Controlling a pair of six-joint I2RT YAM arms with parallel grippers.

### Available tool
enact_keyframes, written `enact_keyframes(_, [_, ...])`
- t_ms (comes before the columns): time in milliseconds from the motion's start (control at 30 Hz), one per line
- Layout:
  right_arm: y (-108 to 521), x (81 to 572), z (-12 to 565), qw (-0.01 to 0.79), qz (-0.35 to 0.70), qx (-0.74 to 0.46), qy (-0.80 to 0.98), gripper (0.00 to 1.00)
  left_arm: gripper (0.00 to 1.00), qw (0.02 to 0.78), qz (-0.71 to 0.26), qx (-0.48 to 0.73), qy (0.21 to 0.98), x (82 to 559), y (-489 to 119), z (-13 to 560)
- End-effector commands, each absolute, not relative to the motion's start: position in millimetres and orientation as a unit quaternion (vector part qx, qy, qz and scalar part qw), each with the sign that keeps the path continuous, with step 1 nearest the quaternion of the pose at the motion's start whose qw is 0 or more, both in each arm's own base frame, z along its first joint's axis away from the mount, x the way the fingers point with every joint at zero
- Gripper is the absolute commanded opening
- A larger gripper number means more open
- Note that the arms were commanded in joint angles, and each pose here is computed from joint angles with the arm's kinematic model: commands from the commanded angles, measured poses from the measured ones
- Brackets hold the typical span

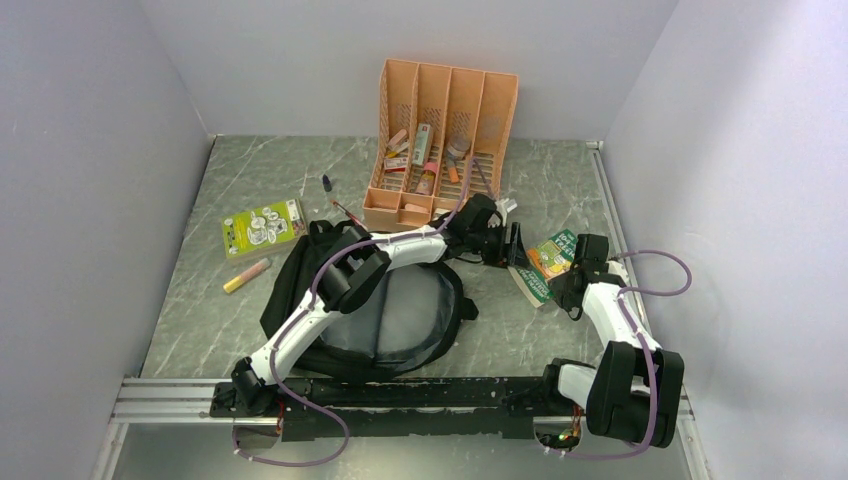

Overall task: Pack the student bag
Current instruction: Pick up the book from the center of the board.

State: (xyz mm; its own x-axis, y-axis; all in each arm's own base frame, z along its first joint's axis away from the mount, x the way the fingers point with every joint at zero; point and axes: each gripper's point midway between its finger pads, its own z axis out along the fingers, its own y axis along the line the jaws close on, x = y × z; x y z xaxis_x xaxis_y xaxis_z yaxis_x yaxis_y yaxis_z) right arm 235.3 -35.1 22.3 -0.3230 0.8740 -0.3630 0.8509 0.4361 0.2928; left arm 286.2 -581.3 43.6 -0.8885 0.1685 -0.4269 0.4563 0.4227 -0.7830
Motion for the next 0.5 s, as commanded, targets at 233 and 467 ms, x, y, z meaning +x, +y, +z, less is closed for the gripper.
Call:
enact_keyframes(233, [-29, 178, -10, 0.148, -0.024, 0.535, 0.831, 0.18, 0.32, 0.142, -0.543, 0.178, 0.808, 276, -590, 65])
enact_keyframes(467, [-31, 205, 40, 0.231, 0.019, 0.513, 0.826, 0.55, 0.05, 0.178, -0.532, 0.196, 0.805, 285, -586, 89])
